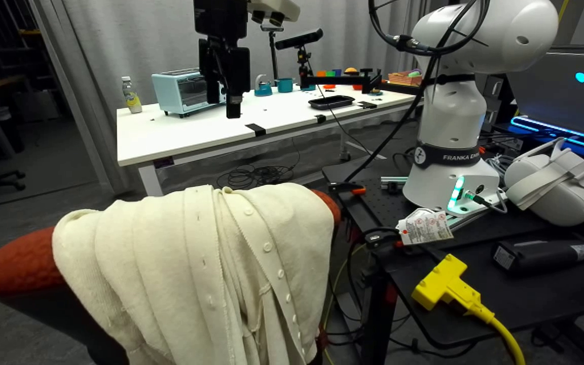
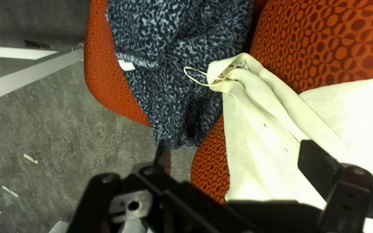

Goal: Move the white jersey from the back of the chair to the seat of the chair

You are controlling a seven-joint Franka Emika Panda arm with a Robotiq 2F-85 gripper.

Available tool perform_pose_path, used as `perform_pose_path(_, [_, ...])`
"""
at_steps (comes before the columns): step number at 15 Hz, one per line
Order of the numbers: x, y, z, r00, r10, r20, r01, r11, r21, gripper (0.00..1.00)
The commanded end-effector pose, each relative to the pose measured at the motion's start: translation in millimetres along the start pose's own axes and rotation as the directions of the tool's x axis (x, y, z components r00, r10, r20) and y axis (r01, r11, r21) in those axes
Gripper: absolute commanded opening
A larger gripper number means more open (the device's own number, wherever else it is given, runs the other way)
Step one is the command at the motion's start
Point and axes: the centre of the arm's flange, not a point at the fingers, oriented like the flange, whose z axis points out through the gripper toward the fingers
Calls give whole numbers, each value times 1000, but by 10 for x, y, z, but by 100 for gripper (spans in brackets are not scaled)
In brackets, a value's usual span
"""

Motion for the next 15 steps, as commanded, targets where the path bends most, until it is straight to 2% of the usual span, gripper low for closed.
perform_pose_path(1, [329, -304, -144, 990, -129, -61, 130, 992, 2, 100])
perform_pose_path(5, [592, -745, -224, 966, -243, -94, 248, 967, 52, 100])
perform_pose_path(8, [682, -941, -86, 949, -294, -113, 306, 946, 111, 100])
perform_pose_path(15, [883, -1050, 324, 951, -281, -127, 303, 927, 222, 100])
